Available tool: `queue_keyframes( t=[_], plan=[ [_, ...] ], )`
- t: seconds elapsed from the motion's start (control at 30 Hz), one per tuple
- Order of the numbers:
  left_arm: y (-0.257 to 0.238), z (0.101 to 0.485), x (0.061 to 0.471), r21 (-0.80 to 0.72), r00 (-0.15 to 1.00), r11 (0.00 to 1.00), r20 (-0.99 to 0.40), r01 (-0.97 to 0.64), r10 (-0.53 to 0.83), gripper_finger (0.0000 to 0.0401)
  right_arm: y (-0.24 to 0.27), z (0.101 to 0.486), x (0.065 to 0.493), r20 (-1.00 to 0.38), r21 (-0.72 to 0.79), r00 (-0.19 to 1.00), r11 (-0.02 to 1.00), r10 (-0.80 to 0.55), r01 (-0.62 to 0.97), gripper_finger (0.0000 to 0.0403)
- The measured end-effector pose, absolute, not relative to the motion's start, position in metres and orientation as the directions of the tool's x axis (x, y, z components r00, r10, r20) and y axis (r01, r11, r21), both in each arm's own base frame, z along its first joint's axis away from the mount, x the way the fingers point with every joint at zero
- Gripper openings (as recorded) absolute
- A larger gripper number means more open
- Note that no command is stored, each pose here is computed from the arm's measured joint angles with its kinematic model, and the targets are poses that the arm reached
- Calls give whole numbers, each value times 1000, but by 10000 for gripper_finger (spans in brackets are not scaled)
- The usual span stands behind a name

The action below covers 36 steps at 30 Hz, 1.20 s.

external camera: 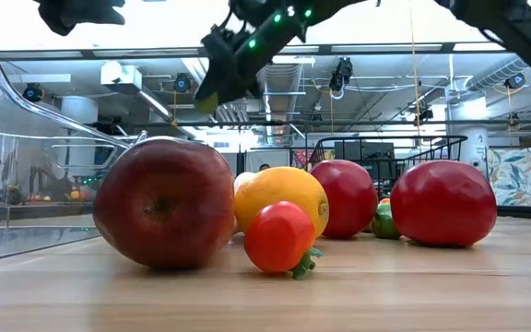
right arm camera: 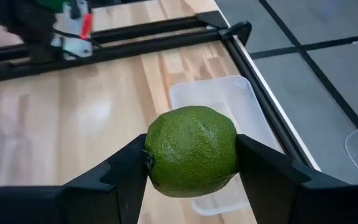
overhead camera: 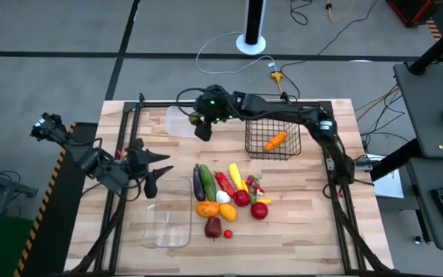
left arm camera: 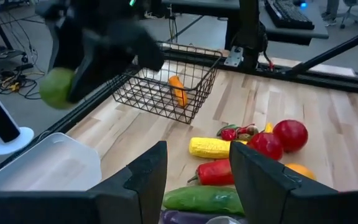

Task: Sort produce into baskets
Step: Put the green lemon into the transparent bin

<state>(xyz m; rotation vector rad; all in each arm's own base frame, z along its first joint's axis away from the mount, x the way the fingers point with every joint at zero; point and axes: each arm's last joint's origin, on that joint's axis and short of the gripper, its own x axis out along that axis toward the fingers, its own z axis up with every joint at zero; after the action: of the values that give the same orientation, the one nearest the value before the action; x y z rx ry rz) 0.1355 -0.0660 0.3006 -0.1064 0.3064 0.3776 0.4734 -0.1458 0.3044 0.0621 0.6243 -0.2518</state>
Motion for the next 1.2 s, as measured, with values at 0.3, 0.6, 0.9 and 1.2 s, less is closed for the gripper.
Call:
queue_keyframes(
  t=[0.3, 0.6, 0.9, 1.2],
  plan=[
    [-57, 305, 122, -58, 888, 924, -305, -378, 344, 158, -184, 266, 491, -618, -21, 745, 952, -252, 305, 215],
    [-54, 305, 118, -50, 886, 924, -308, -379, 347, 158, -205, 246, 488, -654, 26, 715, 937, -249, 350, 215],
    [-54, 304, 119, -28, 875, 913, -301, -406, 380, 158, -206, 240, 486, -667, 72, 715, 936, -211, 344, 215],
    [-54, 304, 120, -20, 871, 910, -299, -414, 390, 158, -204, 226, 484, -701, 87, 686, 932, -194, 352, 215]
  ],
)
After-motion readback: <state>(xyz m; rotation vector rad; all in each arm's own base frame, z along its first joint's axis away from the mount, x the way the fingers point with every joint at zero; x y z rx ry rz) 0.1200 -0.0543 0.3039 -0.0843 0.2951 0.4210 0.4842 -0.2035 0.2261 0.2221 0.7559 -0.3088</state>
